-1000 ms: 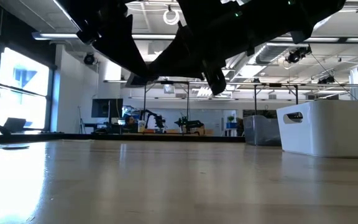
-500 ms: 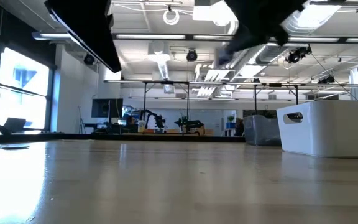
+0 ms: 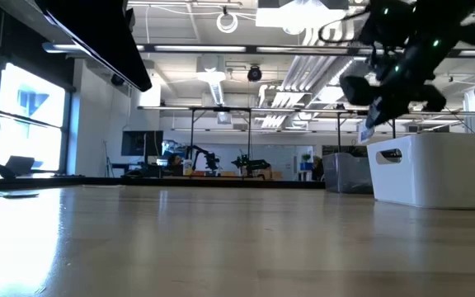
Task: Pick & Place First Aid Supplies
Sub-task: Put the alcohol pad into the black bin, then put the bandage into the white bin
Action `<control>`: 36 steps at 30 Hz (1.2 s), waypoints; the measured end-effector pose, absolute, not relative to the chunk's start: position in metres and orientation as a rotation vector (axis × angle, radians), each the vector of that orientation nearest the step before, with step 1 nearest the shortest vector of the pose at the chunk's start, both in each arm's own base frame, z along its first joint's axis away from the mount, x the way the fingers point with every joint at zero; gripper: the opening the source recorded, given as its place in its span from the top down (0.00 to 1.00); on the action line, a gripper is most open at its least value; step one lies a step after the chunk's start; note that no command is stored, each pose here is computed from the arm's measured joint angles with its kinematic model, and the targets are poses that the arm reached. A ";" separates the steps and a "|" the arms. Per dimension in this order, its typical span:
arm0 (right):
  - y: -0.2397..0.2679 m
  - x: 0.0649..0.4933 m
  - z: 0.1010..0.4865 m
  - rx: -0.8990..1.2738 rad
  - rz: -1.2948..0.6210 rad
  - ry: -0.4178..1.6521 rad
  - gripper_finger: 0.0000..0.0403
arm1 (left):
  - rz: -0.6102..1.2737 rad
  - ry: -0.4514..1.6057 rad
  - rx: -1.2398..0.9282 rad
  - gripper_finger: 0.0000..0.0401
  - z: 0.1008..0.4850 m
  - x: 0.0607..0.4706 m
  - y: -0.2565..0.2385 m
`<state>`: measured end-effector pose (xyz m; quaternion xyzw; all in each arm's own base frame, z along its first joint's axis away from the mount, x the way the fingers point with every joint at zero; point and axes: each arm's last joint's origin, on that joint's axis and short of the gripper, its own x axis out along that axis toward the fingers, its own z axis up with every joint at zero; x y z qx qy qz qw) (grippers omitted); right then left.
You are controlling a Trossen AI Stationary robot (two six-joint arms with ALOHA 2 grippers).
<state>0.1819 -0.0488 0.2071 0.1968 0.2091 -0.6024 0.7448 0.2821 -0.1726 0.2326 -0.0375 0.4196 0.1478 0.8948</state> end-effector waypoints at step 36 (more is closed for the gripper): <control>-0.129 0.168 0.176 0.574 -1.179 0.521 0.76 | 0.327 0.841 -0.053 0.82 0.233 0.283 -0.172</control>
